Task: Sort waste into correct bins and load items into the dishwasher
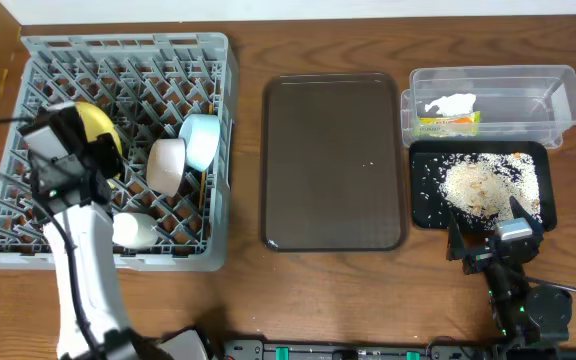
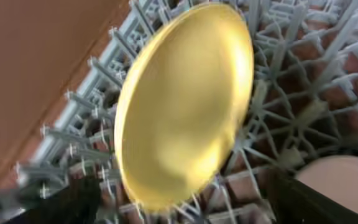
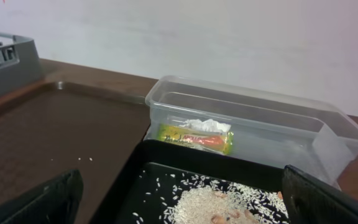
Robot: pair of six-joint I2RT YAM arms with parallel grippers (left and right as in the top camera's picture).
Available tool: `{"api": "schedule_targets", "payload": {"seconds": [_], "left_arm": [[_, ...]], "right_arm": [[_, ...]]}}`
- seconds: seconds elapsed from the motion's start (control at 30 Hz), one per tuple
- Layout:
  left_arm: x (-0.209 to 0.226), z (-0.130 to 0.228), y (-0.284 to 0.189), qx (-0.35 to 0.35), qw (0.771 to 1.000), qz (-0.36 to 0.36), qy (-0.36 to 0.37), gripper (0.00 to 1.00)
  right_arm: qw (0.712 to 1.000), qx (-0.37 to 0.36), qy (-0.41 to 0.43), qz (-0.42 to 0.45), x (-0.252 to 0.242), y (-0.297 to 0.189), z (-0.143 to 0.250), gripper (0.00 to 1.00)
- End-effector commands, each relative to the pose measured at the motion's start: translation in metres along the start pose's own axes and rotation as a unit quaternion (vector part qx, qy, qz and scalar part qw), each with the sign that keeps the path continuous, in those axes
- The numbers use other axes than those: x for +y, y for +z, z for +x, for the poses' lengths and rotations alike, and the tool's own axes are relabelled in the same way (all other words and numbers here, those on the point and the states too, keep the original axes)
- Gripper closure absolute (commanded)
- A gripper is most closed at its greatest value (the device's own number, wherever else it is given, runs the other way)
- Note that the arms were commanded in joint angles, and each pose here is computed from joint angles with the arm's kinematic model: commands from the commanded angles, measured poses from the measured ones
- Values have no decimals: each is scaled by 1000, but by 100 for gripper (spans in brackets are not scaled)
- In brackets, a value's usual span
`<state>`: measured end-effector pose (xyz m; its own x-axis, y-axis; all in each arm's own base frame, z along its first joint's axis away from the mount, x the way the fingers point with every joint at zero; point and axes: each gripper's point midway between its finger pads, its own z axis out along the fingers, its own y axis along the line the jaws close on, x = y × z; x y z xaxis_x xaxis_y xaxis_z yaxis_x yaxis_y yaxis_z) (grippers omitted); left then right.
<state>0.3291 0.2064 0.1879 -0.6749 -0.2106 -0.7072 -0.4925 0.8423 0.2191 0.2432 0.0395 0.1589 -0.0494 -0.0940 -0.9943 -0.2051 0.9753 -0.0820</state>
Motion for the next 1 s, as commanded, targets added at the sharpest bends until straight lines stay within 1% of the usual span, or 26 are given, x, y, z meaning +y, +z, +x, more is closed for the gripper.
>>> {"api": "schedule_targets", "payload": {"seconds": [0.0,0.1,0.17,0.23,0.27,0.37,0.4,0.43,0.47,0.57,0.7,0.77,0.87,0.97], "left_arm": [[-13,-15,-49,-39,993,57,-94,12],[-37,-9,-85,-39,988,118,-96,11],[-69,11,-121,-15,977,189,-93,11],[-89,23,-140,1,968,238,-75,10],[-104,32,-154,11,960,273,-62,10],[-139,37,-189,9,926,375,-34,9],[-149,38,-201,8,913,407,-25,5],[-151,40,-204,7,911,413,-17,4],[-151,42,-203,10,913,408,-15,4],[-138,51,-191,27,932,361,-17,4],[-136,74,-193,73,932,355,-11,4],[-135,79,-194,82,932,354,-11,4],[-138,76,-198,64,934,351,8,4],[-148,78,-215,47,924,379,32,4]], "right_arm": [[1000,2,5,7,-3,0,1,1],[1000,2,5,7,-3,0,1,1],[1000,2,5,7,-3,0,1,1],[1000,2,5,7,-3,0,1,1],[1000,2,5,7,-3,0,1,1],[1000,2,5,7,-3,0,1,1],[1000,2,5,7,-3,0,1,1],[1000,2,5,7,-3,0,1,1],[1000,2,5,7,-3,0,1,1],[1000,2,5,7,-3,0,1,1],[1000,2,5,7,-3,0,1,1],[1000,2,5,7,-3,0,1,1],[1000,2,5,7,-3,0,1,1],[1000,2,5,7,-3,0,1,1]]}}
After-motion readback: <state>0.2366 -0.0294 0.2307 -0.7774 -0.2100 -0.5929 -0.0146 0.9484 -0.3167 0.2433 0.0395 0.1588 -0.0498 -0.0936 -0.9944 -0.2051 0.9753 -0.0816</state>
